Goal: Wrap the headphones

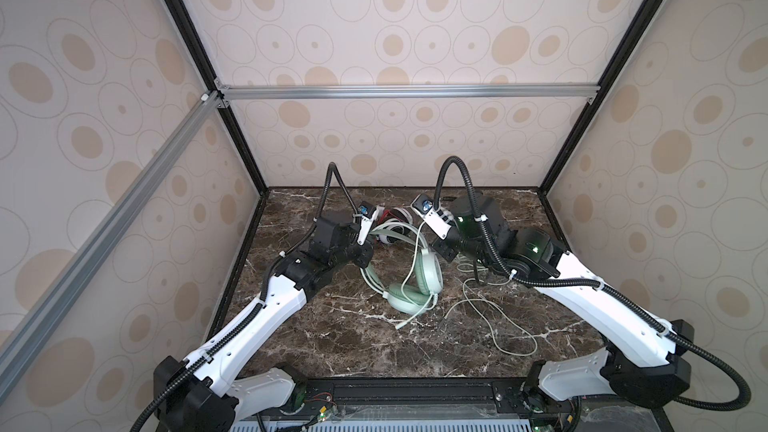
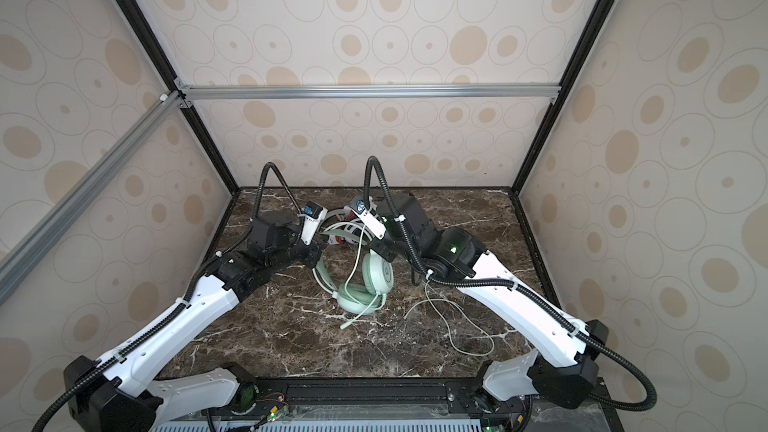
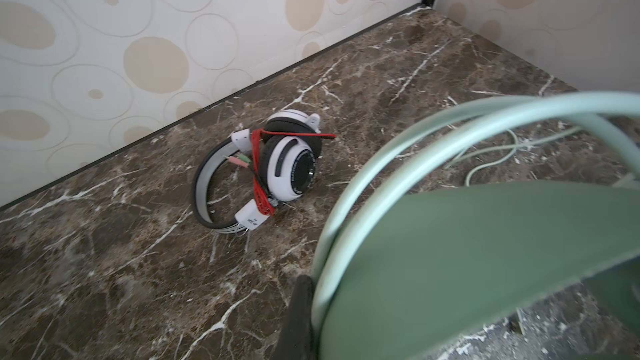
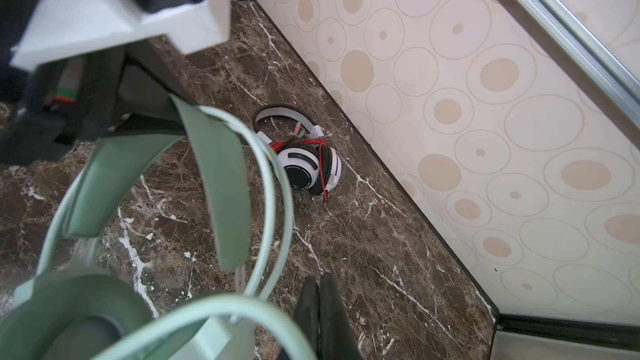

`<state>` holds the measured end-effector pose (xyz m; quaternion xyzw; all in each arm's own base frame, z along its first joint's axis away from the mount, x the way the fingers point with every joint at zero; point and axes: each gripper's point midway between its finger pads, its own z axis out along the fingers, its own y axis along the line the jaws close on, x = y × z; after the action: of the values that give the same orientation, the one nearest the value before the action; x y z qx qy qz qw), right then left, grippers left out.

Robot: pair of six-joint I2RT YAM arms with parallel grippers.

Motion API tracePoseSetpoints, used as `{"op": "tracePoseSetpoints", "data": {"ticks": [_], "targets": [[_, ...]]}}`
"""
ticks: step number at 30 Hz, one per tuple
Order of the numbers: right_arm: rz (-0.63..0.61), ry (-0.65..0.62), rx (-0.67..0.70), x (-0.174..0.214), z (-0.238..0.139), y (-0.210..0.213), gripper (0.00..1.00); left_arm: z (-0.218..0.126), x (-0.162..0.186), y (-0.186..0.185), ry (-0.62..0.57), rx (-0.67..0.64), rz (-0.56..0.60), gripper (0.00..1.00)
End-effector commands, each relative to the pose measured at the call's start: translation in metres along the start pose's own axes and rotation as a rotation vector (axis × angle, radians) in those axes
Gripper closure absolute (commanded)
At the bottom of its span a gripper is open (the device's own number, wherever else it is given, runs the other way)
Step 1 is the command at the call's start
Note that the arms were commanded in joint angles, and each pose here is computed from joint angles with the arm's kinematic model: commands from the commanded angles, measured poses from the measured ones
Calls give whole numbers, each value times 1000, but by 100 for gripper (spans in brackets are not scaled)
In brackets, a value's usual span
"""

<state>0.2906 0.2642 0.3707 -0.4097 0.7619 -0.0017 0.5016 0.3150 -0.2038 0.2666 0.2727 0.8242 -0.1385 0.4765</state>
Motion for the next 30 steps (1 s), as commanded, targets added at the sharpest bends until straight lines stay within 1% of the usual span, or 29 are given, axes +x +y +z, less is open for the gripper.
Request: {"op": "tracePoseSetpoints", "data": {"ticks": [1, 3, 6, 10, 14, 17, 22, 30], "targets": [[72, 24, 9, 5, 3, -18, 100, -18, -37, -17, -150, 80, 36, 100], [121, 33, -4, 10, 8, -27, 100, -21, -39, -21, -165, 104, 28, 100], [162, 67, -2, 20, 19, -35, 98, -24, -42, -29, -184, 150, 12, 100], [264, 95, -35, 37, 30, -45, 96, -31, -47, -38, -216, 204, -5, 100], [295, 97, -64, 47, 36, -43, 90, -41, -55, -48, -255, 266, -13, 100], [342, 68, -105, 49, 37, -41, 83, -46, -61, -51, -276, 289, -20, 100], [407, -46, -187, 48, 31, -37, 70, -57, -76, -55, -325, 323, -49, 100], [472, -147, -279, 54, 36, -26, 56, -80, -110, -60, -428, 379, -127, 100]]}}
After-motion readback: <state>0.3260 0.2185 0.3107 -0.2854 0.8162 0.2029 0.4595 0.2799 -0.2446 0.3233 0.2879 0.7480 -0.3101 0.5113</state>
